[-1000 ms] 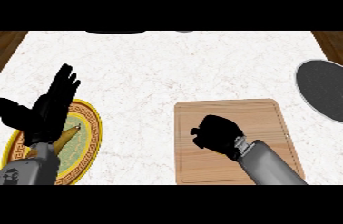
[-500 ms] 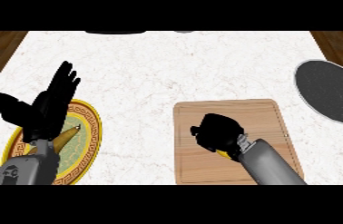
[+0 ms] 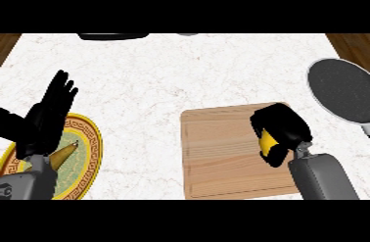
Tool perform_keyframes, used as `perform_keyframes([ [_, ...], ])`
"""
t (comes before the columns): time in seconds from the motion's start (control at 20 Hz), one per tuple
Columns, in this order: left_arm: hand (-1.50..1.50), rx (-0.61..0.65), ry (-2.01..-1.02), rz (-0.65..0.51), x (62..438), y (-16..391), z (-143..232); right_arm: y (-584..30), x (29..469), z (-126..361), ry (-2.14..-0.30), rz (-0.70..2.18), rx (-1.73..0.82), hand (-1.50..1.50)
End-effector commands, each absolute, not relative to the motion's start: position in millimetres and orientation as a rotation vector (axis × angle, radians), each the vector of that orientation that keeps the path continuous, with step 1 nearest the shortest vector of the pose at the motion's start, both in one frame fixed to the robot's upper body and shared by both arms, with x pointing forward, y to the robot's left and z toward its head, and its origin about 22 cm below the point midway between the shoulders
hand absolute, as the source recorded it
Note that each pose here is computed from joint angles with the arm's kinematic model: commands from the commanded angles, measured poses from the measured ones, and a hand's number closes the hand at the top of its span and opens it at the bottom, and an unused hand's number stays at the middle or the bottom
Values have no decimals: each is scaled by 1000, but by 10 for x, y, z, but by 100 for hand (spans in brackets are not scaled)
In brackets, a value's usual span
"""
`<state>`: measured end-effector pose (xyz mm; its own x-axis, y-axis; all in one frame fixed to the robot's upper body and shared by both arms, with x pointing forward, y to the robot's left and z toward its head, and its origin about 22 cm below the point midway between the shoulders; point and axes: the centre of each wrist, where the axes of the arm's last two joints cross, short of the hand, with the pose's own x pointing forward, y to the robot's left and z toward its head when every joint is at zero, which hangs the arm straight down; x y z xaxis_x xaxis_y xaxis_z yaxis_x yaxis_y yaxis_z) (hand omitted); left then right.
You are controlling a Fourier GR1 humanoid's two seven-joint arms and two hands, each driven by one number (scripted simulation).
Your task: Pick the lemon from the cutting board and place it in the pan
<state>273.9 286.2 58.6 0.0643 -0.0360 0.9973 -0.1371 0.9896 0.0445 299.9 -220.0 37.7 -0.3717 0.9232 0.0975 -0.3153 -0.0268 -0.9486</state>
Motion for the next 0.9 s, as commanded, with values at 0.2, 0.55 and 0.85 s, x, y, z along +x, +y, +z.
perform_keyframes([
  [0.2, 0, 136, -1516, 53, 2697, 2891, 625, -2263, 2726, 1291, -1423, 1159, -1220, 150],
  [0.55, 0, 117, -1503, 46, 2630, 2717, 527, -2439, 2232, 1997, -1441, 1057, -1314, 150],
  [0.85, 0, 114, -1525, 45, 2730, 2747, 573, -2914, 2661, 2130, -1440, 856, -1320, 150],
])
